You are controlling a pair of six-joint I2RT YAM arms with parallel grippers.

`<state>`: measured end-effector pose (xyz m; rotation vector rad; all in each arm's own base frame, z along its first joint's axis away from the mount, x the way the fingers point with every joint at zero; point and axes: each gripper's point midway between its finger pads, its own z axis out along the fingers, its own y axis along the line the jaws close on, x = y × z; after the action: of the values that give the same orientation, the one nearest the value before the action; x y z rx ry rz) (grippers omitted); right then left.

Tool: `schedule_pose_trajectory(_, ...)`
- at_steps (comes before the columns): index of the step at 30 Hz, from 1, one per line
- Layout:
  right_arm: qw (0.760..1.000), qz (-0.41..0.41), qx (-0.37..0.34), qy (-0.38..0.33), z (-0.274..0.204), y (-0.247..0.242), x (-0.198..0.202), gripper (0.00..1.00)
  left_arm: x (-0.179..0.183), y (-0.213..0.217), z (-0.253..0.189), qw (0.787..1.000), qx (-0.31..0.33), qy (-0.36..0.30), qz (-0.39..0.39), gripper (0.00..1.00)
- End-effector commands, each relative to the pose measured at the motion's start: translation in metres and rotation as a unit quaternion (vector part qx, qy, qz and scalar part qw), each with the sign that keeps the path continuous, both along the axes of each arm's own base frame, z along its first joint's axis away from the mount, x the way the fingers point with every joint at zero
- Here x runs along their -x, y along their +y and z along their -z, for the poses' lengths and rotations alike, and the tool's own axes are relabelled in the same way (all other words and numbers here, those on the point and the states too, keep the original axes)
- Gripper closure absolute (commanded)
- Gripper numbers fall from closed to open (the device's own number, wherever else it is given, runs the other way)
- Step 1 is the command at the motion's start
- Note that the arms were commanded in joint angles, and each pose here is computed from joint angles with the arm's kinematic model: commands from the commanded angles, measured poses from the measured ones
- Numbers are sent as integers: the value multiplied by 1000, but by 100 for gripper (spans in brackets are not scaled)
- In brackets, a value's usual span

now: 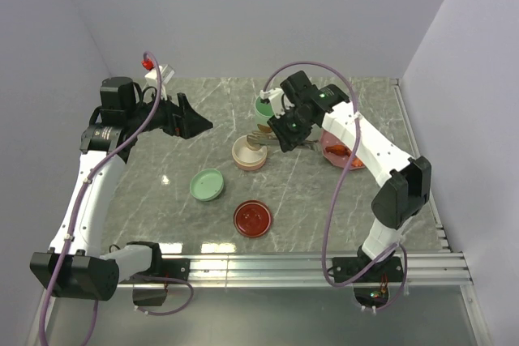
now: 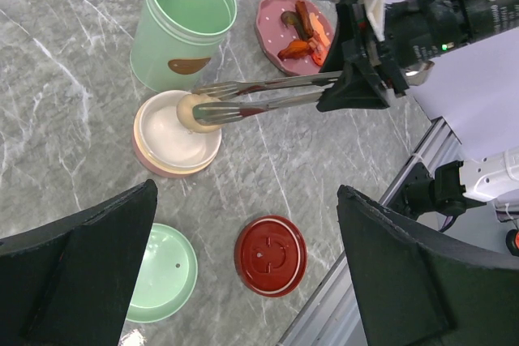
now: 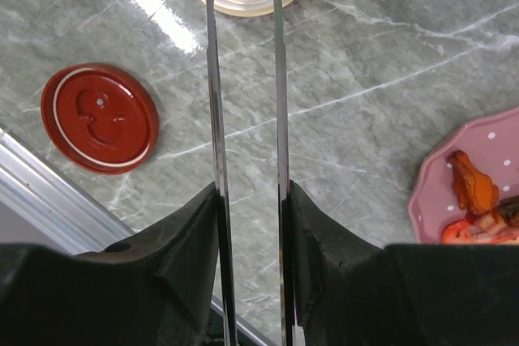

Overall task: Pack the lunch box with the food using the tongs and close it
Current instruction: Place the food into the lunch box

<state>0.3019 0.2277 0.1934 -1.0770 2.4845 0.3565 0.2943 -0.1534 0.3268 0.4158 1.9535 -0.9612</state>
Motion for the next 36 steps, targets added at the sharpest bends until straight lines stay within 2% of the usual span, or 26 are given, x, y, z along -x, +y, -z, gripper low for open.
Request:
schedule_pose_trajectory(1,1000,1,-13,-27,-9,13,-17,57,1,2,-21,999,1,-40,0,0)
schedule_pose_trajectory(16,1000,-9,3,-6,27,24,-25,51,-1,0,-17,999,2,-39,9,0)
schedule_pose_trajectory(24,1000,-8,12,0,37,26,-24,42,0,-1,-17,999,2,-40,12,1)
schedule_pose_trajectory(26,1000,-7,13,-2,36,25,-24,37,0,-1,-18,999,2,-44,13,0)
schedule_pose_trajectory(29,1000,-9,12,-5,32,25,-23,35,0,-1,-17,999,2,-43,15,1)
schedule_pose_trajectory(36,998,-21,-30,-48,-17,26,-13,39,1,-1,-21,999,1,-48,17,1)
